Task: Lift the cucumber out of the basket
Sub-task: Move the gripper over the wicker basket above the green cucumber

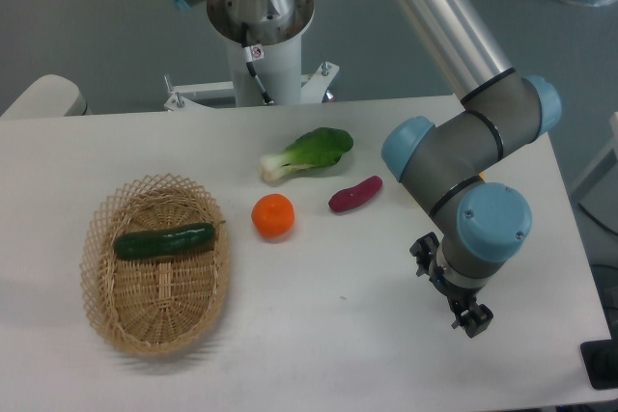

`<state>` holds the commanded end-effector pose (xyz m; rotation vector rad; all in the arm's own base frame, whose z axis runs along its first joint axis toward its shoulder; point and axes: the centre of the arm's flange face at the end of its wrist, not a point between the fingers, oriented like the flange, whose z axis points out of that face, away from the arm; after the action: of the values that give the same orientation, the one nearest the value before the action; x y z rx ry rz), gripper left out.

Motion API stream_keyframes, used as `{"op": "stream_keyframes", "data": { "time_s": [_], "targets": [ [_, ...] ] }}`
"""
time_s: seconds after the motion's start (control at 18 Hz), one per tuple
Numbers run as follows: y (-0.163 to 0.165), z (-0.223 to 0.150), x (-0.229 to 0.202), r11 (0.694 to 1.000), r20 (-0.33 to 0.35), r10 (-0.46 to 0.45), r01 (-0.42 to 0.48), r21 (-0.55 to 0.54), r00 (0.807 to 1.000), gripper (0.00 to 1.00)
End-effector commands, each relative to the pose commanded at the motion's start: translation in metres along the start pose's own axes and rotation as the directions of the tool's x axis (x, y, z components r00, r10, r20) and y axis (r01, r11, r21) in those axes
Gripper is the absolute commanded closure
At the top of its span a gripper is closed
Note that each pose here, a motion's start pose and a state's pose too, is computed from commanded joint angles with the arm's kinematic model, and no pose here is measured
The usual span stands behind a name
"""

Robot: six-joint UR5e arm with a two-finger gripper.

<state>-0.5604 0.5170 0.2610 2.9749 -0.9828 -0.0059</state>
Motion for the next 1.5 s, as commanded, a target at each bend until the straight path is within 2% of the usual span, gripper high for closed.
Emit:
{"op": "stream_keyframes", "data": {
  "time_s": [0.44, 0.56, 0.83, 1.06, 1.33, 1.5],
  "targets": [
    [-0.016, 0.001, 0.01, 1.0, -0.014, 0.003, -0.003, -0.004, 1.0, 0.0],
    [-0.033, 0.001, 0.014, 1.0, -0.017, 0.012, -0.013, -0.007, 1.0, 0.0],
    [-0.055, 0.002, 0.028, 0.999, -0.032, -0.05, 0.05, 0.001, 0.998, 0.0],
    [-0.091, -0.001, 0.04, 0.998, -0.033, -0.062, 0.063, 0.002, 0.997, 0.0],
    [-0.137, -0.007, 0.068, 0.986, -0.062, -0.146, 0.15, 0.067, 0.987, 0.0],
    [-0.164, -0.009, 0.097, 0.99, -0.082, -0.115, 0.121, 0.069, 0.99, 0.0]
  ]
}}
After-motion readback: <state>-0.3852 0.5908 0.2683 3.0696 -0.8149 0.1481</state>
